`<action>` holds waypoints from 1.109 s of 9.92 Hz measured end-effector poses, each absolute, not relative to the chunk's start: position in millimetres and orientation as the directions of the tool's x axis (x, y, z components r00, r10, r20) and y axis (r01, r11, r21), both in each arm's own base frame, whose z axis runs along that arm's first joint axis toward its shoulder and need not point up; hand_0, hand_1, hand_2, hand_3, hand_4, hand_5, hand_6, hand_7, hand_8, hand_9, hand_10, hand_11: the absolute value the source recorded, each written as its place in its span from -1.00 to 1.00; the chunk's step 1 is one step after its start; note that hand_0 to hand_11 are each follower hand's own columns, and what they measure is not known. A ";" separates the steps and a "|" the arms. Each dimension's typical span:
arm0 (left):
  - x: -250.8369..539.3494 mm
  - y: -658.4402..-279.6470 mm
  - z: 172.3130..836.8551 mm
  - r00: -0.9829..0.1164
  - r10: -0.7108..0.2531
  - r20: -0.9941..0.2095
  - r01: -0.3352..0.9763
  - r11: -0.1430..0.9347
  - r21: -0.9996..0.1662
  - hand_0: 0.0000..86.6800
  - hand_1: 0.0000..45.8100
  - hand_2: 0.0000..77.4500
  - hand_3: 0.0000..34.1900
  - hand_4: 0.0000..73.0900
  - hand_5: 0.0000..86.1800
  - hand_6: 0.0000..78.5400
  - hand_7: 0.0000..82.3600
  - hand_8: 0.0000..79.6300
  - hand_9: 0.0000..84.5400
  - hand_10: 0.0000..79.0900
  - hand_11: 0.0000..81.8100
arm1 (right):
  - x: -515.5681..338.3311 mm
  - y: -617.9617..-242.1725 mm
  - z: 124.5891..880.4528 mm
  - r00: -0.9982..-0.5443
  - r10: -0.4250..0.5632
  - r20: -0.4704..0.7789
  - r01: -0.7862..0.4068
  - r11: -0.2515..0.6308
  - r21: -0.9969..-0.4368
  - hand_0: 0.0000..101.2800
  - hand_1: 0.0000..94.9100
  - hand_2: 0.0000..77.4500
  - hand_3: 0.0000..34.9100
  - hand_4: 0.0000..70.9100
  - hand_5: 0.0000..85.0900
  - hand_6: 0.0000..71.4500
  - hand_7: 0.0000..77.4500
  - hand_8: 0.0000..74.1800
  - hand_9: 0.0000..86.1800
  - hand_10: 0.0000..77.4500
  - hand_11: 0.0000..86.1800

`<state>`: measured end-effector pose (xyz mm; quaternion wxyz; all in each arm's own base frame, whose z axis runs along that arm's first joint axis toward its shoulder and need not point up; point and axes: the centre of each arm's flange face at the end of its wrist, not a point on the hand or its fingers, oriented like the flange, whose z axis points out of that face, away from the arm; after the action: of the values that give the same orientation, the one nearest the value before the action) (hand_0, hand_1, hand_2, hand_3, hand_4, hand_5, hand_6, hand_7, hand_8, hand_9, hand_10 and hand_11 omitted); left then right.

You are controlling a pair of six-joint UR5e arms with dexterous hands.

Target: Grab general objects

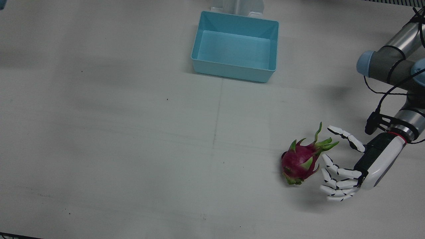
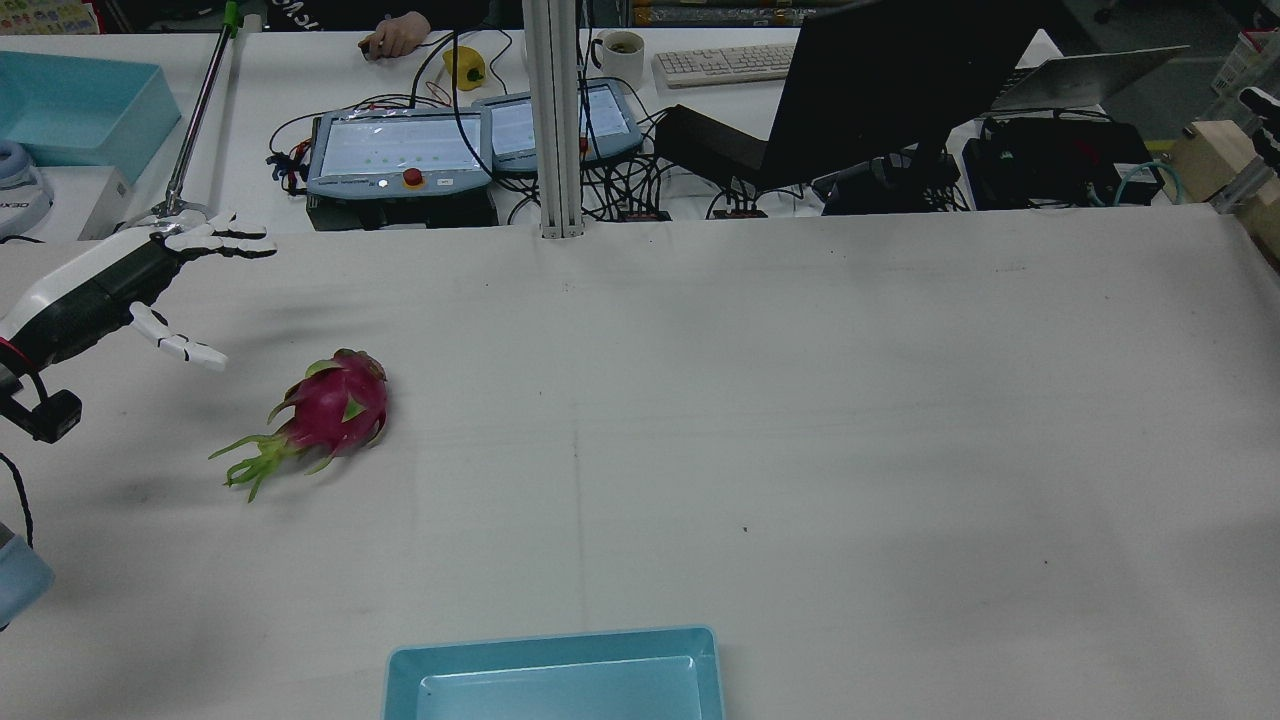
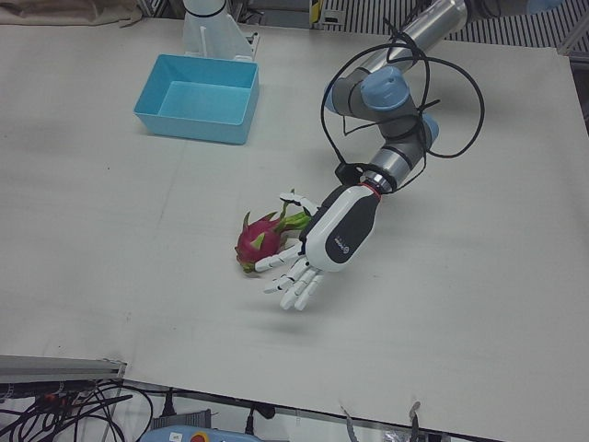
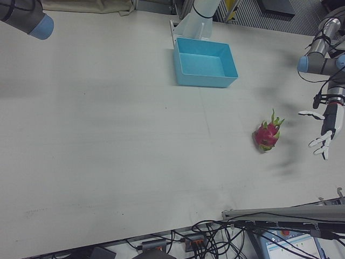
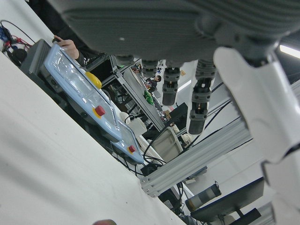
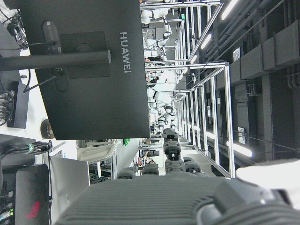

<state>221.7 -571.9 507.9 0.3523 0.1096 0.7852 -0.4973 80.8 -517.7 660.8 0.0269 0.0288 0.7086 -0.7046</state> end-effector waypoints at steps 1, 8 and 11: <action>214.9 -575.0 497.6 -0.680 -0.165 -0.714 0.589 0.458 -0.666 0.26 -0.95 -0.32 -1.00 -0.61 -0.78 -0.97 -0.55 -0.97 -0.96 -0.99 -0.97 | 80.8 -517.7 660.8 -0.997 0.003 -0.079 0.079 0.005 -0.997 -1.00 -0.87 -0.96 -1.00 -1.00 -1.00 -1.00 -1.00 -1.00 -0.97 -1.00 -0.99; 284.6 -557.5 443.1 -0.491 -0.122 -0.863 0.773 0.396 -0.496 0.09 -0.95 -0.58 -0.17 -1.00 -0.94 -0.97 -0.97 -0.97 -0.99 -0.99 -0.99 | 80.8 -517.7 660.9 -0.997 0.003 -0.079 0.079 0.005 -0.997 -1.00 -0.87 -0.96 -1.00 -1.00 -1.00 -1.00 -1.00 -1.00 -0.97 -1.00 -0.97; 302.9 -544.6 450.3 -0.455 -0.164 -0.875 0.777 0.406 -0.481 0.09 -0.95 -0.62 0.43 -1.00 -0.95 -1.00 -0.97 -0.97 -0.99 -0.99 -0.99 | 80.8 -517.8 660.8 -0.997 0.003 -0.079 0.079 0.006 -0.997 -1.00 -0.87 -0.96 -1.00 -1.00 -1.00 -1.00 -1.00 -1.00 -0.97 -1.00 -0.97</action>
<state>302.9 -544.6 450.3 0.4726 0.2212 0.6926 -0.4980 80.8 -517.8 660.8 0.0269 0.0288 0.7088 -0.7043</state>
